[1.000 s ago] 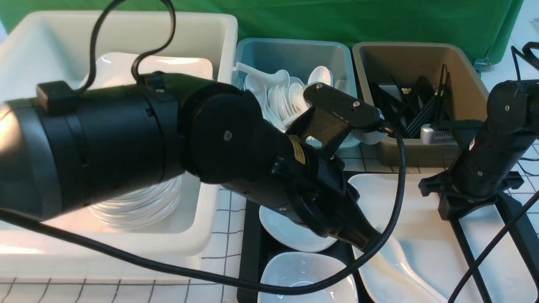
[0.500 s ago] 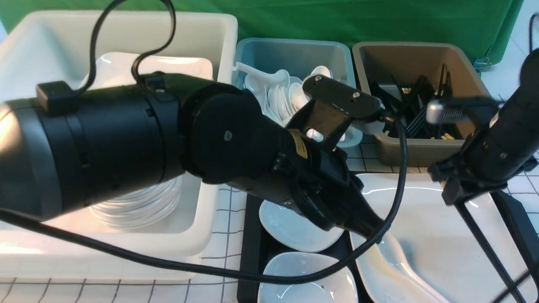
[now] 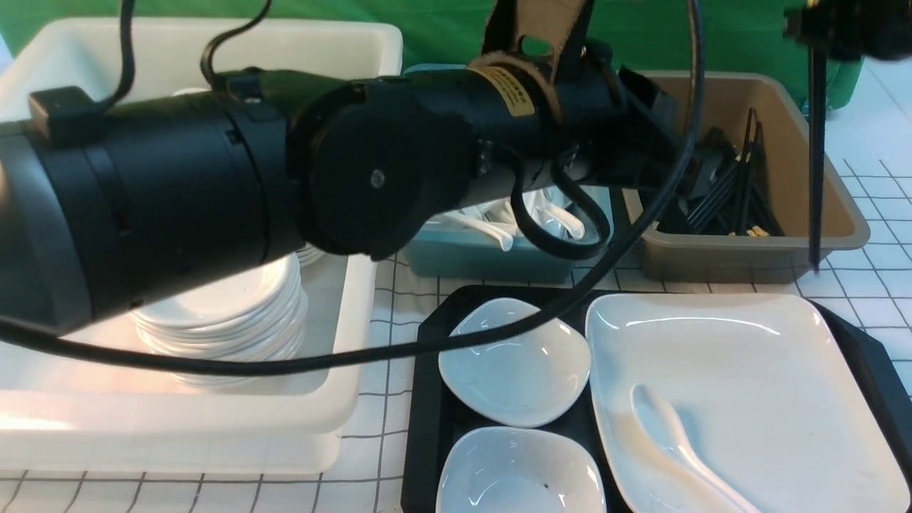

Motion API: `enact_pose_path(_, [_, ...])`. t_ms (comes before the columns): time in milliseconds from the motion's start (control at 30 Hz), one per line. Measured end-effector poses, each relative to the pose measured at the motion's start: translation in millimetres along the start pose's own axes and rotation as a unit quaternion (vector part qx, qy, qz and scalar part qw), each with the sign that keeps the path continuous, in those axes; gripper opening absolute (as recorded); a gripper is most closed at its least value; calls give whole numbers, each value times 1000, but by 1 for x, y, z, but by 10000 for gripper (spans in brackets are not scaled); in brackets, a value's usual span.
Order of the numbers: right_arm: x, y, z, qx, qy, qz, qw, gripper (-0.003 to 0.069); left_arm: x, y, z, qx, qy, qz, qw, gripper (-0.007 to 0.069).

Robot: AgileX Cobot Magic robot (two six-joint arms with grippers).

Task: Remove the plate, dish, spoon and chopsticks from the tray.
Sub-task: Use the right arm to put the chopsticks into the small storage box on the right

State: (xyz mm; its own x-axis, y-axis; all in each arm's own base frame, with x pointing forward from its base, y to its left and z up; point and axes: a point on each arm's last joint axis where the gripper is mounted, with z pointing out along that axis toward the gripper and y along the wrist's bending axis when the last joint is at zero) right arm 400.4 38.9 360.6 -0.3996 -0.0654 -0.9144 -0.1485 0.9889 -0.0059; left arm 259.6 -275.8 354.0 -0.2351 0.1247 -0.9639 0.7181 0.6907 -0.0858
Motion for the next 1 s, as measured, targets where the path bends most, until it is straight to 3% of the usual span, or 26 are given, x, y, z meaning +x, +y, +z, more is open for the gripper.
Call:
enact_pose_path(267, [7, -13, 57, 33, -103, 44, 993, 138, 4, 0, 0, 2, 20, 25, 999, -4])
enact_pose_path(533, [44, -16, 101, 39, -77, 53, 995, 141, 9, -1, 0, 6, 47, 26, 999, -4])
enact_pose_path(767, [56, -15, 106, 33, -30, 56, 997, 354, 9, -1, 0, 6, 49, 24, 999, -4])
enact_pose_path(900, [46, -12, 87, 22, 1, 56, 998, 372, 10, -1, -1, 6, 53, 21, 998, -4])
enact_pose_path(1000, [28, -8, 56, 9, 32, 56, 998, 347, 13, -1, -1, 8, 70, 8, 997, -4])
